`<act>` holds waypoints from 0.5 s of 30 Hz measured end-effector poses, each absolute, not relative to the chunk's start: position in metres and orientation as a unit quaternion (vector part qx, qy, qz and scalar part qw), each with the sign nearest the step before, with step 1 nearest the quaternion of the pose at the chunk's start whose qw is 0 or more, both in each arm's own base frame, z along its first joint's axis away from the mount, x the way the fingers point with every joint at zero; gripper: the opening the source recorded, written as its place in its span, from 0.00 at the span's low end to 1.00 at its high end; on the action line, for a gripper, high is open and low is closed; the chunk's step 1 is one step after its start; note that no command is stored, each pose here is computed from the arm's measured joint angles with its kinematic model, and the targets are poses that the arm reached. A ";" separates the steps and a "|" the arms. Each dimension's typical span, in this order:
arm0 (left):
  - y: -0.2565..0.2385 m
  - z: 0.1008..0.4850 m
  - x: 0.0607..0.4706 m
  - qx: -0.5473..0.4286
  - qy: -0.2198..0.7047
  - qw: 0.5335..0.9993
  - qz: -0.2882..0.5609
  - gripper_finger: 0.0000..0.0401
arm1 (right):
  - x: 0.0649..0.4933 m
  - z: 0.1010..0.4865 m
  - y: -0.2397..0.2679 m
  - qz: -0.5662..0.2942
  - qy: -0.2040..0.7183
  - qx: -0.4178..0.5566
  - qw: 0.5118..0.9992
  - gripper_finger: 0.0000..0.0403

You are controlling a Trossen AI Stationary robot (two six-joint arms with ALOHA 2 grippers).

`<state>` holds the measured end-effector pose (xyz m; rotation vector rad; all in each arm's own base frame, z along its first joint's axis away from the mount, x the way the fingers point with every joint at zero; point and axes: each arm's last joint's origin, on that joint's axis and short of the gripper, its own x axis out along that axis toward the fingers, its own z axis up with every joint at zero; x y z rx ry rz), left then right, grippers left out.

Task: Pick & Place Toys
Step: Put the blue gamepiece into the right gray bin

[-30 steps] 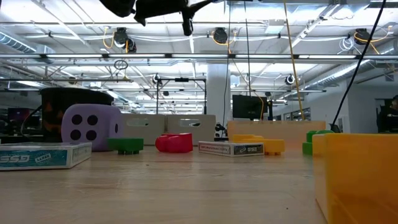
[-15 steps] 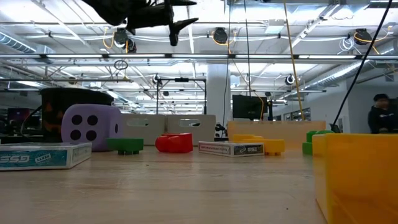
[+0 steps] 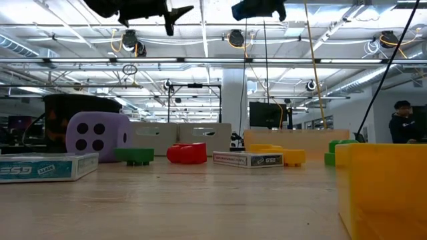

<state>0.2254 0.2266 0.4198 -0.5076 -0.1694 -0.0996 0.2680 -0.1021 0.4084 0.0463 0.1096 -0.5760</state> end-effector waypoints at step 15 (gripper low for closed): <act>0.207 0.438 0.208 -0.216 -0.061 0.966 -0.126 0.53 | 0.312 0.398 -0.162 -0.229 0.134 0.097 0.959 0.35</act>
